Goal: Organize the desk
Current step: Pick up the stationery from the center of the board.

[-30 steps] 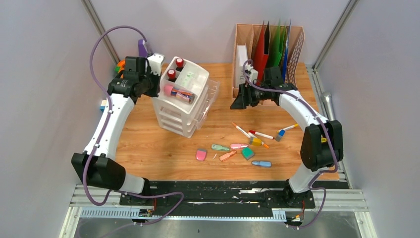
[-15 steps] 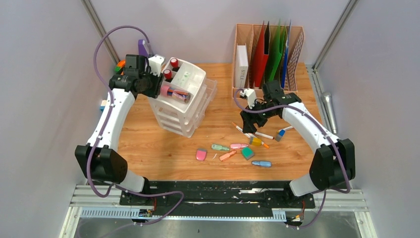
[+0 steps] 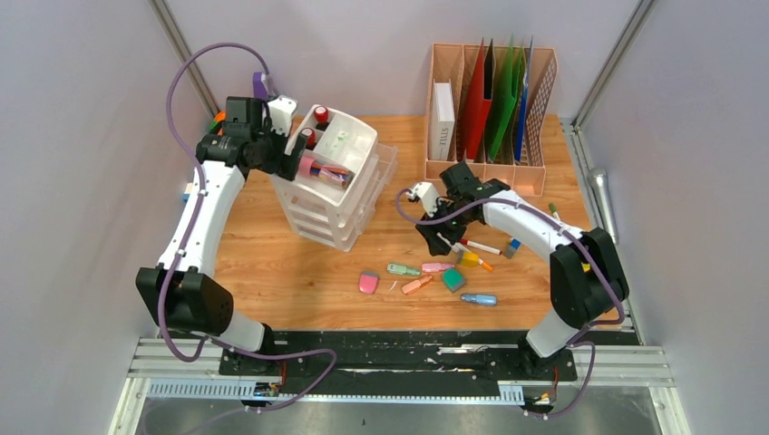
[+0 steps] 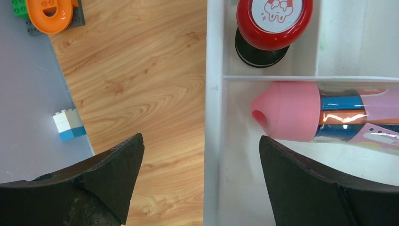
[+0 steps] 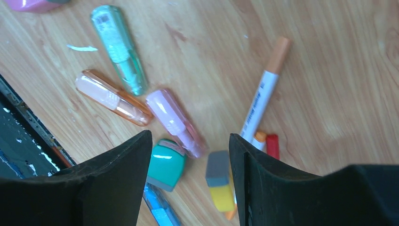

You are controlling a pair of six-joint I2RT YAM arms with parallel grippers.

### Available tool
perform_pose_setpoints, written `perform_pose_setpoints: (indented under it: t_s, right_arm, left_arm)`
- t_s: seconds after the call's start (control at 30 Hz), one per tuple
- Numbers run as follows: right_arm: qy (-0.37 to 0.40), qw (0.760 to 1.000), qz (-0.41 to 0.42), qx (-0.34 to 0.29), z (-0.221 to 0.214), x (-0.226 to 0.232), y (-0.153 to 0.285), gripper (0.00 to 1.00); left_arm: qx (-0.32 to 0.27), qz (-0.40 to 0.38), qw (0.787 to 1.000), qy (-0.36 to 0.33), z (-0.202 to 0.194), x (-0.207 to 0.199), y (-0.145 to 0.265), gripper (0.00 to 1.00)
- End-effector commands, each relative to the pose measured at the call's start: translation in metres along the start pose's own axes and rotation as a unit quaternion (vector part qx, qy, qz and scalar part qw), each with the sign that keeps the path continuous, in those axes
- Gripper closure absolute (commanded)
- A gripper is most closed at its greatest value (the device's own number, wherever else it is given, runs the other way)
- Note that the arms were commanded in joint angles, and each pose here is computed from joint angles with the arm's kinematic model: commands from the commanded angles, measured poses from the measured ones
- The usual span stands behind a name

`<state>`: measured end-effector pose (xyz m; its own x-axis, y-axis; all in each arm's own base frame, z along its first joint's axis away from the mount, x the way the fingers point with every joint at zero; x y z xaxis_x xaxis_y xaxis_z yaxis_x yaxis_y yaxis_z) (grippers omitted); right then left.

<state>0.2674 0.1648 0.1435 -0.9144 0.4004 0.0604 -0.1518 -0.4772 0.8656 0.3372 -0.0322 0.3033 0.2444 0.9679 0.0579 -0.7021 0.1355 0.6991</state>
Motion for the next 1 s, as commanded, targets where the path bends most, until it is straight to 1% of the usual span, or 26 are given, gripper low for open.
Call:
perform_pose_setpoints:
  t_s: [0.0, 0.3, 0.53, 0.67, 0.83, 0.97]
  right_arm:
    - [0.077, 0.997, 0.008, -0.008, 0.011, 0.017, -0.009, 0.38]
    - [0.131, 0.991, 0.012, 0.038, 0.0, 0.026, -0.034, 0.37]
    - [0.163, 0.984, 0.0, 0.075, -0.015, 0.025, -0.047, 0.37]
    - [0.169, 0.982, -0.003, 0.086, -0.022, 0.025, -0.053, 0.38]
    - [0.17, 0.982, -0.009, 0.083, -0.027, 0.025, -0.062, 0.45]
    - [0.169, 0.983, -0.012, 0.075, -0.024, 0.023, -0.065, 0.57]
  left_arm:
    - [-0.076, 0.012, 0.997, 0.006, 0.027, 0.002, 0.035, 0.0]
    - [-0.106, 0.007, 0.994, 0.013, 0.03, -0.001, 0.053, 0.0]
    - [-0.108, 0.009, 0.994, 0.012, 0.027, -0.002, 0.057, 0.0]
    - [-0.109, 0.009, 0.994, 0.013, 0.026, -0.002, 0.058, 0.0]
    - [-0.111, 0.006, 0.994, 0.015, 0.026, -0.003, 0.059, 0.0]
    - [-0.113, 0.006, 0.993, 0.018, 0.026, -0.003, 0.059, 0.0]
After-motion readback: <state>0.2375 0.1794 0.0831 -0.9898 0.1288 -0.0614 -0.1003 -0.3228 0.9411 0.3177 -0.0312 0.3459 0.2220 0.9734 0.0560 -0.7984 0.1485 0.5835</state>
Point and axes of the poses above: each gripper's point midway between its finger pads, its own y axis back along the fingers, its own x axis along the line the jaws close on, z = x × y, the point moved 7 cm from there along y, back along the fingers, and after that the axes turned 8 degrees about y, right-handed, at the moved point
